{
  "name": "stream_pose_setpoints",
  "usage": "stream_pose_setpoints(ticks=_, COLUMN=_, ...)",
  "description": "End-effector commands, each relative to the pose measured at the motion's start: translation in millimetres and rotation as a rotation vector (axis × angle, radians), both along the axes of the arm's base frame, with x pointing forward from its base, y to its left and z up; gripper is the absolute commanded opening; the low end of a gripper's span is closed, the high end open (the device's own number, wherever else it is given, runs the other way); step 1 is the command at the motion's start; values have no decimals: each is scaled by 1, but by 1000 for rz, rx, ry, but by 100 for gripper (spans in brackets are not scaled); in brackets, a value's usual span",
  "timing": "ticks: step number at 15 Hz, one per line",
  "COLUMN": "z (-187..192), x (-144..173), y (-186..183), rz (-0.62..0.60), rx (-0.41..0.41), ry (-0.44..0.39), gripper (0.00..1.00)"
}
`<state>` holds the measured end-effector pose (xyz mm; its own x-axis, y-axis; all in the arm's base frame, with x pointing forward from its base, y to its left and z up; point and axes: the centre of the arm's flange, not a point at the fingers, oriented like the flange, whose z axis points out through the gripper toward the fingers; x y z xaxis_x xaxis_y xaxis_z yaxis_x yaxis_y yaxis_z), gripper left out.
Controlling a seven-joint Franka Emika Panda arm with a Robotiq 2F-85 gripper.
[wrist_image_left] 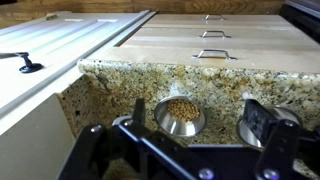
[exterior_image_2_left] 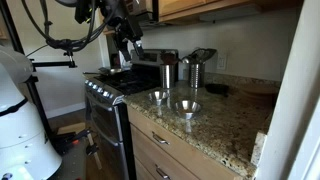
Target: Pour the things in the bowl on the right into the bowl on the left
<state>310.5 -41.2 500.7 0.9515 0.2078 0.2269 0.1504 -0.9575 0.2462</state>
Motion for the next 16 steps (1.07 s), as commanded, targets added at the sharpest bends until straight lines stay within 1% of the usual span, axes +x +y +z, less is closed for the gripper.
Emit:
stream_pose_setpoints(ticks=1, z=0, x=0, y=0, rz=0, rx=0, ry=0, gripper=100)
stream_pose_setpoints(ticks=9, z=-2, x=3, y=-1, rz=-3, rx=-4, ry=2, gripper=100)
stream_pose_setpoints(ticks=16, z=-24, x=33, y=-13, rz=-7, rx=-52, ry=39, gripper=100)
